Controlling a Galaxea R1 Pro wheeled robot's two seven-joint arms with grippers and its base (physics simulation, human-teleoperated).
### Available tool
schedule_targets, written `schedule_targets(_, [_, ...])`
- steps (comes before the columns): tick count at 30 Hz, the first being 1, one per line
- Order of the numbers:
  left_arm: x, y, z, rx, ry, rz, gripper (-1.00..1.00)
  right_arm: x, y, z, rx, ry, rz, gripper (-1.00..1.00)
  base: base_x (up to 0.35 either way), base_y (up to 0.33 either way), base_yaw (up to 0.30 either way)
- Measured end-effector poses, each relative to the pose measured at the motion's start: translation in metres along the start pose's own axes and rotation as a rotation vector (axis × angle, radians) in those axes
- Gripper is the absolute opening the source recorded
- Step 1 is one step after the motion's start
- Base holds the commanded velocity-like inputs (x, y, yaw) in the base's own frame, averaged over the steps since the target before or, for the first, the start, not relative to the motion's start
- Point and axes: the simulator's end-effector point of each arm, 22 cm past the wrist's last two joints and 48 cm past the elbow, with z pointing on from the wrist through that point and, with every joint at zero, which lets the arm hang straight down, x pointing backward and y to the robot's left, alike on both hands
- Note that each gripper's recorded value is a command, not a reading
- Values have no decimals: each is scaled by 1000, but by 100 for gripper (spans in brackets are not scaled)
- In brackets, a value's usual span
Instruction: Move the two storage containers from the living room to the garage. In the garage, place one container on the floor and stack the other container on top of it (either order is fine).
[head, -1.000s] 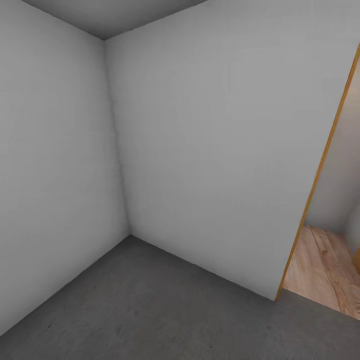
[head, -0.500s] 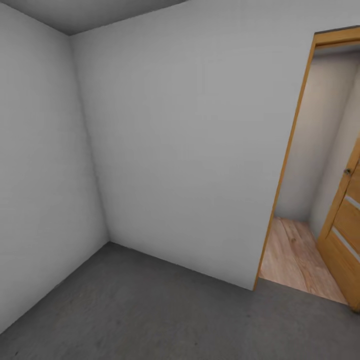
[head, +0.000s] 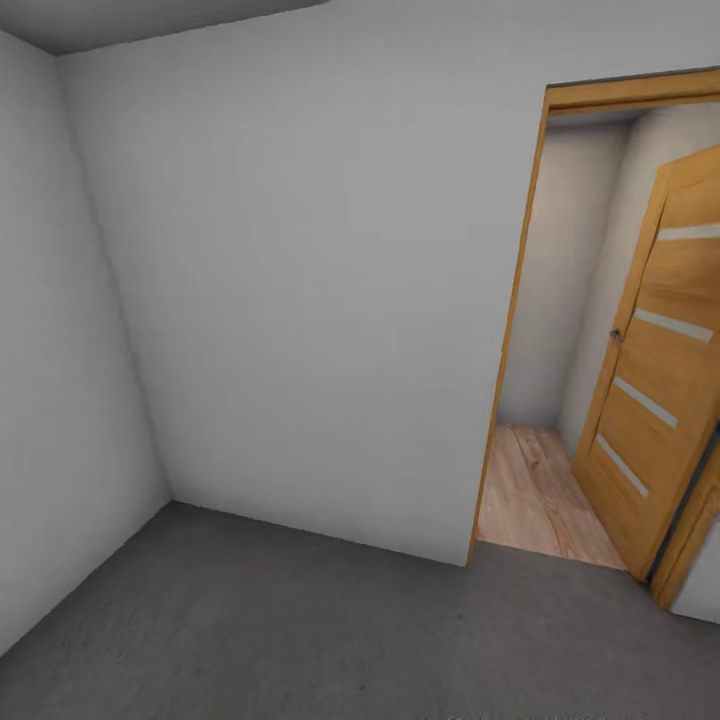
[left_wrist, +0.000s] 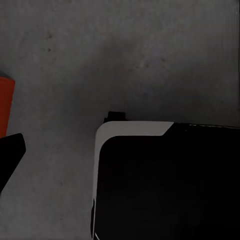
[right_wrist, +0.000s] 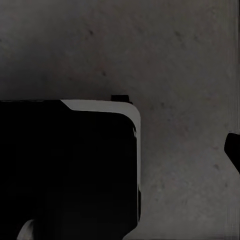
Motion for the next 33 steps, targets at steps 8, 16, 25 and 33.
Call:
schedule_targets(8, [-1, -1, 0, 2, -2, 1, 100, -1, 0, 0, 0, -3, -3, 100, 0, 0, -294])
schedule_targets(16, [-3, -1, -1, 3, -7, 0, 100, -2, 0, 0, 0, -6, -3, 100, 0, 0, -294])
schedule_targets(25, [-3, -1, -1, 3, -9, 0, 100, -3, 0, 0, 0, -8, -3, 100, 0, 0, -294])
schedule_targets(33, [-3, -1, -1, 3, -9, 1, 100, -3, 0, 0, 0, -8, -3, 100, 0, 0, -294])
